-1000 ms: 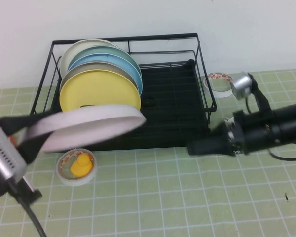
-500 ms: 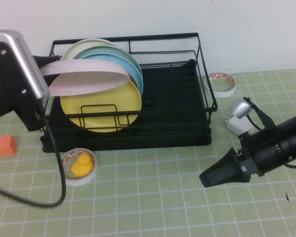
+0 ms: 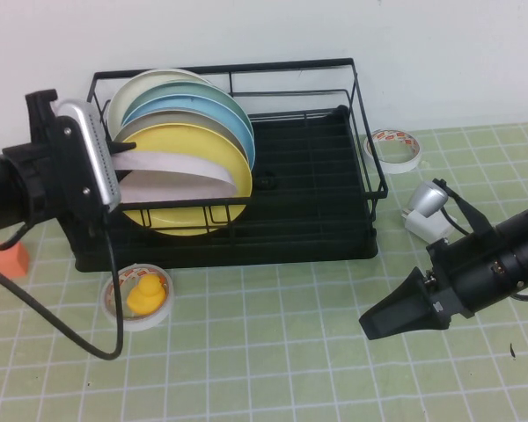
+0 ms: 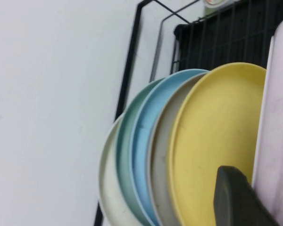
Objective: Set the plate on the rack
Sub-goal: Place the plate on the rack
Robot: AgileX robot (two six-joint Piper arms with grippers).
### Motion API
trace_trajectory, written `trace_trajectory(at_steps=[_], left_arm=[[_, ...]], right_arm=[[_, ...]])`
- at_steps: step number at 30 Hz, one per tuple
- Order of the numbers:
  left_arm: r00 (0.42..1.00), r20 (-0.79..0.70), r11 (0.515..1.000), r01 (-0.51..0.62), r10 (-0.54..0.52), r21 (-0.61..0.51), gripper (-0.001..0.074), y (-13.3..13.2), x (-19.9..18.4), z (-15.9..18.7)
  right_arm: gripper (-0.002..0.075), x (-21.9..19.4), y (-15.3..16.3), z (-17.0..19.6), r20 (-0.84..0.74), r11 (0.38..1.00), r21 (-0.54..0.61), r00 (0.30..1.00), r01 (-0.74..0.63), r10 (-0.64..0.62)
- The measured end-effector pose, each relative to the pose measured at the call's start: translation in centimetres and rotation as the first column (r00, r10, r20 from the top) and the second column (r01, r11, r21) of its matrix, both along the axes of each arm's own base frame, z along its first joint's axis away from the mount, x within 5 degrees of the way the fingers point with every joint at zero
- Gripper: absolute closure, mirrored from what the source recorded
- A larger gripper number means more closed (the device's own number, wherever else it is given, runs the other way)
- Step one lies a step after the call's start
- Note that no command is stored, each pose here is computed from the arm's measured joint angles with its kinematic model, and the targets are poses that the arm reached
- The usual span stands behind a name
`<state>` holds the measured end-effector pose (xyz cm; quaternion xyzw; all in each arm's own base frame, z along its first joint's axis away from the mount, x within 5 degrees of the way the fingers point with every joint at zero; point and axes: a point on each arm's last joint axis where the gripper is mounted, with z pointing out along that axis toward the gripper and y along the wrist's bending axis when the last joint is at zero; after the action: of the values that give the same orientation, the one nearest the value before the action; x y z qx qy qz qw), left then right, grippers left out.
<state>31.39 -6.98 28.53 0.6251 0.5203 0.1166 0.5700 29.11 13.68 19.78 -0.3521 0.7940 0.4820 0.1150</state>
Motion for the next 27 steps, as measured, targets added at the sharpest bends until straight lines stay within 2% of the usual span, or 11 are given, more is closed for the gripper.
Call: trace_trajectory(at_steps=[10, 14, 16, 18, 22, 27], left_arm=[[0.999, -0.034, 1.0, 0.018, -0.018, -0.01, 0.0642, -0.2, 1.3, -1.2], [0.997, -0.076, 0.998, -0.001, -0.003, -0.058, 0.0639, -0.3, 1.4, -1.3], [0.994, -0.113, 0.994, -0.027, 0.015, -0.107, 0.0606, -0.3, 1.6, -1.2], [0.991, -0.135, 0.989, -0.038, 0.019, -0.141, 0.0534, -0.4, 1.6, -1.0], [0.99, -0.137, 0.98, 0.005, -0.033, -0.198, 0.0406, -0.8, 1.5, -0.3], [0.988, -0.149, 0.971, -0.002, -0.035, -0.238, 0.0366, -1.1, 1.3, 0.5]], right_arm=[[0.0721, 0.0, 0.0, 0.0, 0.0, 1.0, -0.001, 1.0, -0.001, 0.001], [0.0721, 0.0, 0.0, 0.0, 0.0, 1.0, -0.001, 1.0, -0.001, 0.001], [0.0721, 0.0, 0.0, 0.0, 0.0, 1.0, -0.001, 1.0, -0.001, 0.001], [0.0721, 0.0, 0.0, 0.0, -0.006, 1.0, -0.002, 1.0, 0.003, -0.003], [0.0721, 0.0, 0.0, 0.0, -0.032, 1.0, -0.008, 0.999, 0.018, -0.019], [0.0721, -0.1, 0.0, 0.3, -0.03, 1.0, -0.011, 0.999, 0.021, -0.021]])
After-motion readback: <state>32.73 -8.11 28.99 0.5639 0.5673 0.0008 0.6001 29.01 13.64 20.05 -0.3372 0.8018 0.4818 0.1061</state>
